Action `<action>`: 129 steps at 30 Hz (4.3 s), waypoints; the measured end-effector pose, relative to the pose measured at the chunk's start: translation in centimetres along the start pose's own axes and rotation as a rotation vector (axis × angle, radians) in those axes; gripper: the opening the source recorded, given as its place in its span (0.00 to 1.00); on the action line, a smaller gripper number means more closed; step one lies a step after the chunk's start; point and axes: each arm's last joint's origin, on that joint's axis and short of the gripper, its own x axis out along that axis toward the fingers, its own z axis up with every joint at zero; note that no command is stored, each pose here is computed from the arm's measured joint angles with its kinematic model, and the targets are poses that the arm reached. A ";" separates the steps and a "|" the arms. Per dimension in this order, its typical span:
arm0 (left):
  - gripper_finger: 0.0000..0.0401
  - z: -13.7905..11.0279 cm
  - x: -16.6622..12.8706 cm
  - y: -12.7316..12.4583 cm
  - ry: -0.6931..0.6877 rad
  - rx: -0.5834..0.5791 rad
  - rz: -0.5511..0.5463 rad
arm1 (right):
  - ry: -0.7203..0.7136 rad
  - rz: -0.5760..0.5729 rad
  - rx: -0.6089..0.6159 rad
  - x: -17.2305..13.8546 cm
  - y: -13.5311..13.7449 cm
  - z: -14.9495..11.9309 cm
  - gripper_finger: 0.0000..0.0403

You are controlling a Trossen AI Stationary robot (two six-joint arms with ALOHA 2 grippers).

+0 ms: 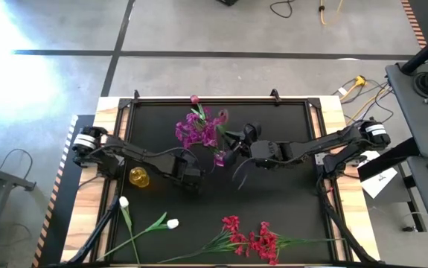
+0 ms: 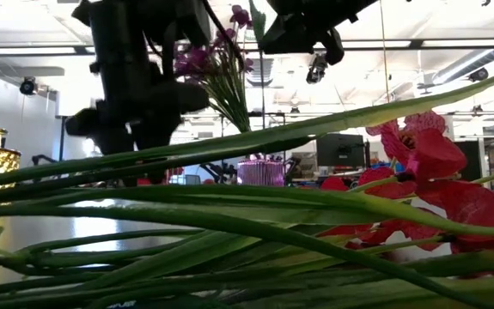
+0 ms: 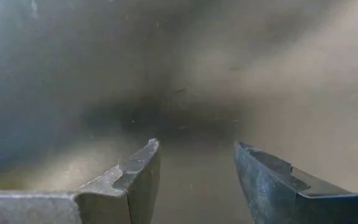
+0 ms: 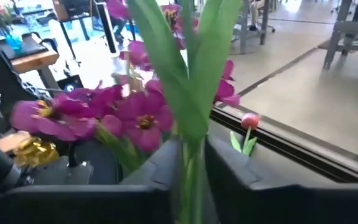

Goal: Sort flowers into vase by color
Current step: Put the left red tulip into the violet flower vase

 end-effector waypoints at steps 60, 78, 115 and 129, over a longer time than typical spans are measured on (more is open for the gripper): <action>0.47 7.5 -9.8 12.2 -0.791 -0.345 -0.831 | 0.097 0.056 -0.098 -4.0 -4.9 4.8 0.33; 0.44 11.8 -8.9 7.9 -0.888 -0.248 -0.800 | 0.099 0.055 -0.066 -3.9 -4.9 4.8 0.32; 0.00 9.6 -11.5 3.0 -0.999 0.298 -0.761 | 0.161 0.299 -0.196 -1.0 -2.2 2.0 0.28; 0.00 9.5 -11.5 2.9 -0.982 0.320 -0.787 | 0.315 0.330 -0.237 1.4 -1.1 -2.0 0.19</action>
